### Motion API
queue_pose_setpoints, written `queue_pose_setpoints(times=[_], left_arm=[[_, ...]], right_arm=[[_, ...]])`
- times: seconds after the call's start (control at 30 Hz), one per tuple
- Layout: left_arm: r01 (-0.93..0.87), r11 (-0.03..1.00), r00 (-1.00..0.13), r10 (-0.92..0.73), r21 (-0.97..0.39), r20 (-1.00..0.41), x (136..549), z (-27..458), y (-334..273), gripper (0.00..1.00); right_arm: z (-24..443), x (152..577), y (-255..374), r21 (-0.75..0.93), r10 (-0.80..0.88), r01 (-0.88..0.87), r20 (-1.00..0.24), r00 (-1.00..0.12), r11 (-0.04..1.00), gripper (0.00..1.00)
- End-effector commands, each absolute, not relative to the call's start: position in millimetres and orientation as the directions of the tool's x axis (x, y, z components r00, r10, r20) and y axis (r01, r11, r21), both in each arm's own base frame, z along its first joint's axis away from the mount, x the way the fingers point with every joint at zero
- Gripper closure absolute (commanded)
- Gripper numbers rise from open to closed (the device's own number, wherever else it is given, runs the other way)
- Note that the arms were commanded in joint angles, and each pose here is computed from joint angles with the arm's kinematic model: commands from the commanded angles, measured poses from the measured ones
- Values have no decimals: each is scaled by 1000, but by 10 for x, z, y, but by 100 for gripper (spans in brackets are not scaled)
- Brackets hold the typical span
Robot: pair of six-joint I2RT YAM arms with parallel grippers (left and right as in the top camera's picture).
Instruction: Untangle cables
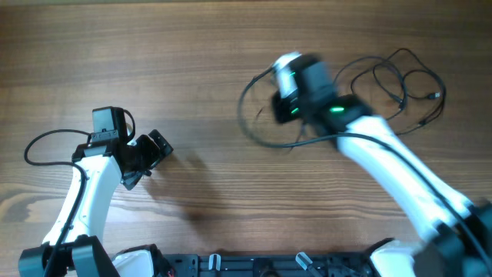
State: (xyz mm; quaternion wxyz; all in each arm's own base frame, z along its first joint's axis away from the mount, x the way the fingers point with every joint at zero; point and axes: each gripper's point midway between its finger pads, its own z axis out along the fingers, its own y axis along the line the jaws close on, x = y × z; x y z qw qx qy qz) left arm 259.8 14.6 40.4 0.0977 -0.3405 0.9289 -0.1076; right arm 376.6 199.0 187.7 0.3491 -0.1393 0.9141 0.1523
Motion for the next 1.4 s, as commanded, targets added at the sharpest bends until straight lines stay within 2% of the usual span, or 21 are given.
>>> queue_pose_setpoints(times=[0.0,0.07,0.13,0.3,0.47,0.5,0.53,0.57,0.6,0.63,0.67,0.77,0.83,0.93,0.97,1.07,1.13,1.37], left_arm=[[-611,746,-744,-655,-263,-130,2614,441,188,0],[-611,746,-744,-656,-263,-130,2614,441,188,0],[-611,746,-744,-655,-266,-128,2614,442,183,0],[-611,746,-745,-655,-266,-128,2614,442,183,0],[-611,746,-744,-655,-266,-129,2615,442,184,0],[-611,746,-744,-655,-266,-128,2615,442,183,0],[-611,746,-744,-655,-266,-128,2614,442,183,0],[-611,746,-744,-655,-266,-129,2615,442,184,0],[-611,746,-744,-655,-266,-128,2615,442,183,0],[-611,746,-744,-655,-266,-129,2616,443,183,0],[-611,746,-744,-656,-266,-129,2616,443,183,0],[-618,739,-738,-663,-268,-126,2616,443,182,0],[-633,726,-726,-677,-271,-120,2616,443,182,0],[-633,725,-725,-678,-271,-120,2616,443,181,0],[-633,725,-725,-678,-271,-120,2616,443,181,0],[-633,726,-727,-677,-268,-116,2607,437,177,0],[-625,734,-735,-668,-268,-116,2609,437,146,0],[-594,758,-760,-639,-269,-119,2620,439,45,0]], right_arm=[[3000,3891,1196,293,163,-170,-832,-530,941,96],[3419,3849,574,336,291,-45,-870,-399,941,96],[3469,3825,56,343,349,80,-870,-349,936,96],[3030,3921,-610,330,422,280,-814,-399,901,96],[2580,4040,-837,305,454,358,-753,-477,882,95],[2484,4049,-879,301,464,375,-736,-493,877,90],[2403,4068,-903,299,470,385,-723,-506,873,68],[2309,4106,-857,313,475,369,-702,-531,875,32],[2254,4126,-792,334,478,346,-682,-553,877,15],[2206,4136,-712,360,480,317,-661,-577,877,11],[2146,4159,-523,407,451,225,-632,-630,885,10],[1991,4179,81,515,329,-19,-574,-749,857,24],[1826,4170,316,481,225,-100,-571,-790,871,25],[1437,4174,806,361,-33,-290,-576,-817,886,26],[1310,4202,898,306,-102,-330,-577,-810,893,21],[1017,4384,1037,139,-244,-396,-592,-768,908,18],[847,4521,1023,55,-276,-380,-593,-757,923,16],[139,4628,1153,71,-355,-466,-552,-755,882,20]])
